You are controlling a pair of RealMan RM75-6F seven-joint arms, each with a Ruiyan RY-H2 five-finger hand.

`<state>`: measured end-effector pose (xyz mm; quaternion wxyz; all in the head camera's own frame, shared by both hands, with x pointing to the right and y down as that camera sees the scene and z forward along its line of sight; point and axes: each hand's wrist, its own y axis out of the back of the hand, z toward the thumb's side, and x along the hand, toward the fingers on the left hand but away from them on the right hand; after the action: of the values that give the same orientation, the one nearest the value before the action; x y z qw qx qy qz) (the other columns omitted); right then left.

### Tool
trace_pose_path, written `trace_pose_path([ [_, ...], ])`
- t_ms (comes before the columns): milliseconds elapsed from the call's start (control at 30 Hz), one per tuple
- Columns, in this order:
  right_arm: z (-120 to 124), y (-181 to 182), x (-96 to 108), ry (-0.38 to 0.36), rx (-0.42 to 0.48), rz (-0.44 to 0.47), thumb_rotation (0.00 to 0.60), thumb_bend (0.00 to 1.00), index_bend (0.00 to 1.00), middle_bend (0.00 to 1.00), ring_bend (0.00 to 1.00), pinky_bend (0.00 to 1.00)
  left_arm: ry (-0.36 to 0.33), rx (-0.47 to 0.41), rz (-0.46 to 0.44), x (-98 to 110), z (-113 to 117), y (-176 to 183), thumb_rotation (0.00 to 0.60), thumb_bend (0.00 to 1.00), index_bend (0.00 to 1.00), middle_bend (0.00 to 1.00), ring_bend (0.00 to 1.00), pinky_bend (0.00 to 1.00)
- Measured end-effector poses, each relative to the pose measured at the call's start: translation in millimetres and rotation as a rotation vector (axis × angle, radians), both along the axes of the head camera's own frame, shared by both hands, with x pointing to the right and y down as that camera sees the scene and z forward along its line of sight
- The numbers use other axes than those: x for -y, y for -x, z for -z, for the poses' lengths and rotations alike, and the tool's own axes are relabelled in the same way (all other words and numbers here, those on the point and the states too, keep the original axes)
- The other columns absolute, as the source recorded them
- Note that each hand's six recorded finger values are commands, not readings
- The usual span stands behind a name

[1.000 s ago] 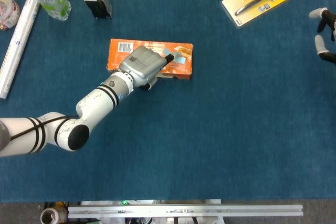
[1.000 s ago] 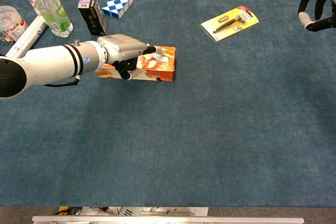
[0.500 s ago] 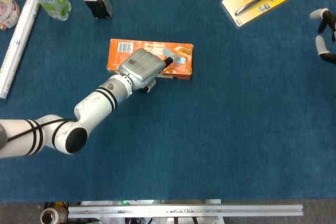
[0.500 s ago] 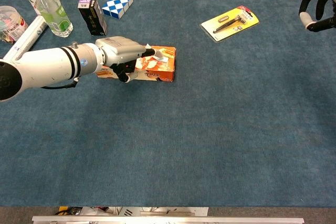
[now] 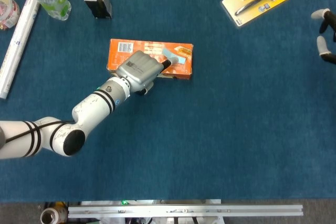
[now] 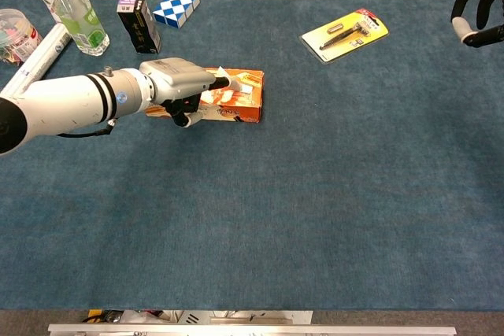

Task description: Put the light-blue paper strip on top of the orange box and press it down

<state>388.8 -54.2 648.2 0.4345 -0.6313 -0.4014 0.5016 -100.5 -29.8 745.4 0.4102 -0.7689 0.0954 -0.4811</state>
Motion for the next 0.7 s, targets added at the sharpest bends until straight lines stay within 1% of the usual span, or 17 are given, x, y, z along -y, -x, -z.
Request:
trace_pose_path([
  [233,1.7,-1.1,-1.9,0.000,0.003,-0.003,0.600,0.45,0.32,0.51,0.59,0.86,0.005,-0.006,-0.007,-4.0,1.8,-2.9,0.600,0.65,0.06,1.00,1.00,1.00],
  [400,2.9,-3.7,-2.7,0.004,0.003,-0.010,0.600,0.45,0.32,0.51,0.59,0.86,0.001,-0.028,-0.011,-6.5,6.6,-8.2,0.600,0.65,0.06,1.00,1.00,1.00],
  [700,2.4,-6.6,-3.5,0.004,-0.005,-0.014,0.600,0.45,0.32,0.51,0.59,0.86,0.005,-0.021,-0.014,-5.3,-0.4,-13.8,0.600,0.65,0.06,1.00,1.00,1.00],
])
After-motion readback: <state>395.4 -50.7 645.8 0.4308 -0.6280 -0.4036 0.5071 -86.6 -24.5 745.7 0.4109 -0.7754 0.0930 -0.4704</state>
